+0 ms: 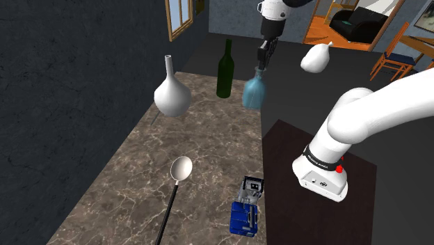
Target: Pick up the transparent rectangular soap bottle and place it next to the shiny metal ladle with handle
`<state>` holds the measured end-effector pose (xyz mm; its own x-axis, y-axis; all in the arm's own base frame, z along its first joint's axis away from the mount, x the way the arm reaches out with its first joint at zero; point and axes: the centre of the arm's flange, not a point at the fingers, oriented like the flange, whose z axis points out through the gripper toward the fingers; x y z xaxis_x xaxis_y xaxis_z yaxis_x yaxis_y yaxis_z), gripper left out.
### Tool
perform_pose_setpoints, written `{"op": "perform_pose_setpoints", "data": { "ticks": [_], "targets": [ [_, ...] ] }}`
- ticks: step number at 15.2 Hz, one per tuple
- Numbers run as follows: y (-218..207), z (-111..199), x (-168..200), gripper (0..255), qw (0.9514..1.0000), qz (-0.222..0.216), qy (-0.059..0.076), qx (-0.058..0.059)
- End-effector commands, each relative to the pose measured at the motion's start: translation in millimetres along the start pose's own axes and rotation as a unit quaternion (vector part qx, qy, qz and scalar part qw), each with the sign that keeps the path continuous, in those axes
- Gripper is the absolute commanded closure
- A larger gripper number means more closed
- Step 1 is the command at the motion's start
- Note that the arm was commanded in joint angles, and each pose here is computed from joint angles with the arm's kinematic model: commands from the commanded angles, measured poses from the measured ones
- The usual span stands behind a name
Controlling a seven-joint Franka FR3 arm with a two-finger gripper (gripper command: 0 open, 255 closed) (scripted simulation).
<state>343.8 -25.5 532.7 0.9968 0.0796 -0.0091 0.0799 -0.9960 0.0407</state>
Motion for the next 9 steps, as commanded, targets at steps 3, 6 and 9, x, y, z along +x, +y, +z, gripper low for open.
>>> {"op": "perform_pose_setpoints", "data": {
  "ticks": [3,6,9],
  "targets": [
    [0.1,-22.0,-0.7,255,1.0,0.0,0.0,0.0],
    [0.8,-37.8,-0.8,255,1.0,0.0,0.0,0.0],
    [1.4,-53.6,-1.0,255,1.0,0.0,0.0,0.0]
  ]
}}
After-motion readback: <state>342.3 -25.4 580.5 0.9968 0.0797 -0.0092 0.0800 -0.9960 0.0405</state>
